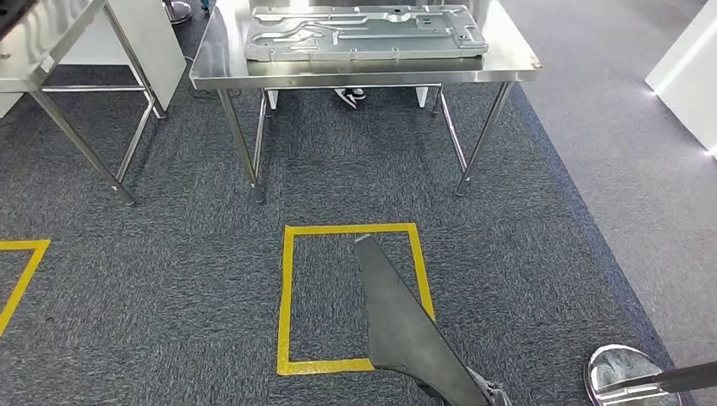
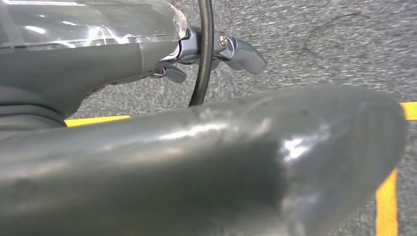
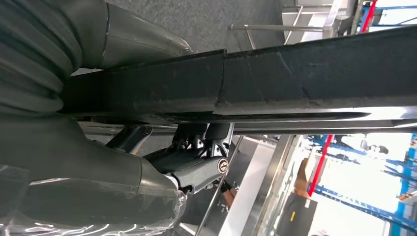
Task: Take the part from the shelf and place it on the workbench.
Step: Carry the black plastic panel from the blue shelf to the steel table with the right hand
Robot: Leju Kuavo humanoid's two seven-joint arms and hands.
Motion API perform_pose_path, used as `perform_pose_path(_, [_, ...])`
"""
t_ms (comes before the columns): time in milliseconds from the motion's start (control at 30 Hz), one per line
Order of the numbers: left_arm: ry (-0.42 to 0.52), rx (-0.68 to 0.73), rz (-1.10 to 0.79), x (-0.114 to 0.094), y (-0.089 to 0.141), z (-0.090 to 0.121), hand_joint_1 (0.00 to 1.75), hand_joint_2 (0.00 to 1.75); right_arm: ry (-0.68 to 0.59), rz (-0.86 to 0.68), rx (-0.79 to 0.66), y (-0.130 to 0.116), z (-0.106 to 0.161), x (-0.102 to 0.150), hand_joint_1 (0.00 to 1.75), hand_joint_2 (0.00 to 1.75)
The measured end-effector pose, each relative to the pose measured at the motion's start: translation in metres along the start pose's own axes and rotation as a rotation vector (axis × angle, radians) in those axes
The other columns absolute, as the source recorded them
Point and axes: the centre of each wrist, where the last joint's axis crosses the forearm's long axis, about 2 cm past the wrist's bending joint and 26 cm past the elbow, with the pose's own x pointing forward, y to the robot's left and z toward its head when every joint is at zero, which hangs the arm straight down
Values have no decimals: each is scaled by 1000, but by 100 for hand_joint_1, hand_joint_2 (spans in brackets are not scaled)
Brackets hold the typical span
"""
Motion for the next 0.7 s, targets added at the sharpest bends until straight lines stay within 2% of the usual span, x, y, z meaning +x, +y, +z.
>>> perform_pose_path(133, [-5, -2, 3, 2, 0, -1, 0, 0, 2, 33, -8, 0, 1, 0, 175, 175])
perform_pose_path(400, [10, -7, -2, -3, 2, 0, 0, 0, -21, 338, -98, -10, -1, 2, 175, 175])
perform_pose_path(567, [13, -19, -19, -5, 6, 0, 0, 0, -26, 532, -159, -32, -14, 6, 175, 175])
perform_pose_path(700, [11, -31, -34, -6, 8, -1, 0, 0, -4, 691, -197, -58, -26, 5, 175, 175])
